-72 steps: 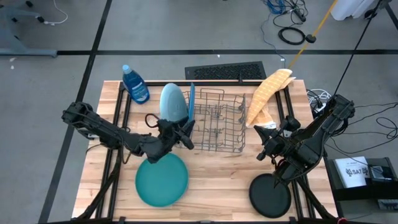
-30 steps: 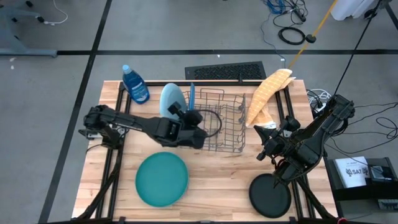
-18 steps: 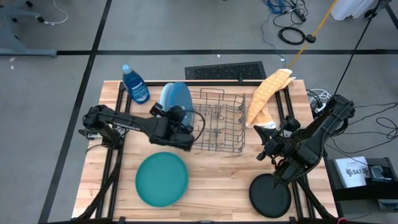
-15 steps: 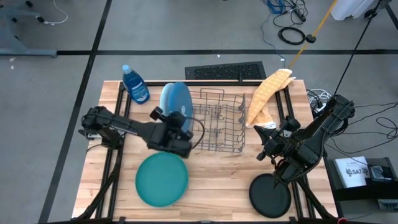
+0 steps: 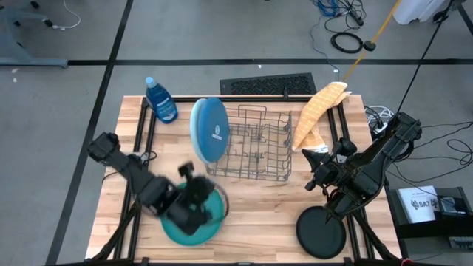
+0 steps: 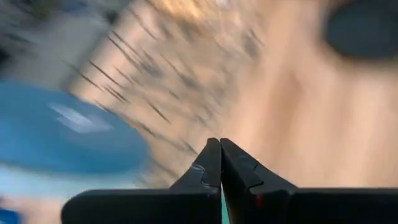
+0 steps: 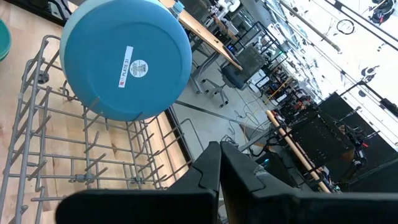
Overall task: Sort dishes
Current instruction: Put the green plate into the dish rack
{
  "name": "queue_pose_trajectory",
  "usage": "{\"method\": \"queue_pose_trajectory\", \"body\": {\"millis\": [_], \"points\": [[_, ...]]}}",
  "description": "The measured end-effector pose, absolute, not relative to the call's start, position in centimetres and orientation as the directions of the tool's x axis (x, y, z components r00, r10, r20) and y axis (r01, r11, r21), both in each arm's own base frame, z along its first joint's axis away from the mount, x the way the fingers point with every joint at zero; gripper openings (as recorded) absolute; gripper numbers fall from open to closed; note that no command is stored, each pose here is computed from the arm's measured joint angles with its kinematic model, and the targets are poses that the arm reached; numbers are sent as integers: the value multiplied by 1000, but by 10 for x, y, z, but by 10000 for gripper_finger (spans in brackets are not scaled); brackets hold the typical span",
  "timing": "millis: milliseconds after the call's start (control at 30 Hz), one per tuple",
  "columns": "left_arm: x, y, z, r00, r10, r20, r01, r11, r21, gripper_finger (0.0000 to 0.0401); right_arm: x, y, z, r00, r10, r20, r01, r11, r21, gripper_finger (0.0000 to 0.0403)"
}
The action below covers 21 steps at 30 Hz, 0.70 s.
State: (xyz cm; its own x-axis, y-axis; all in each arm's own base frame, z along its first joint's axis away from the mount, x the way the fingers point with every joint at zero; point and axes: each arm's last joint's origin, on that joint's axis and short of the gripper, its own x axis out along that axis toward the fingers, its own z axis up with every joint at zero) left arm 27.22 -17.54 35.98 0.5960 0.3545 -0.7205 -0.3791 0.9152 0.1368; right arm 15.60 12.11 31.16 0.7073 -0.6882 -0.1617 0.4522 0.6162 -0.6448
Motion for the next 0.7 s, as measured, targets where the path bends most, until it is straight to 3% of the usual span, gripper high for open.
{"method": "queue_pose_trajectory", "body": {"millis": [167,367,500,700], "points": [[257,-223,319,460,184,-869,-307,951,39,0,157,122,312,709,-687,-162,457,622,-636,0],[257,-269,275,364,76,-928,-221,975,-7,8,157,122,312,710,-686,-162,461,626,-630,0],[263,-288,244,273,29,-962,-181,983,-22,53,157,122,312,710,-685,-162,462,627,-628,0],[269,-298,213,198,49,-979,-176,984,14,159,158,123,312,711,-684,-162,457,625,-633,0]]}}
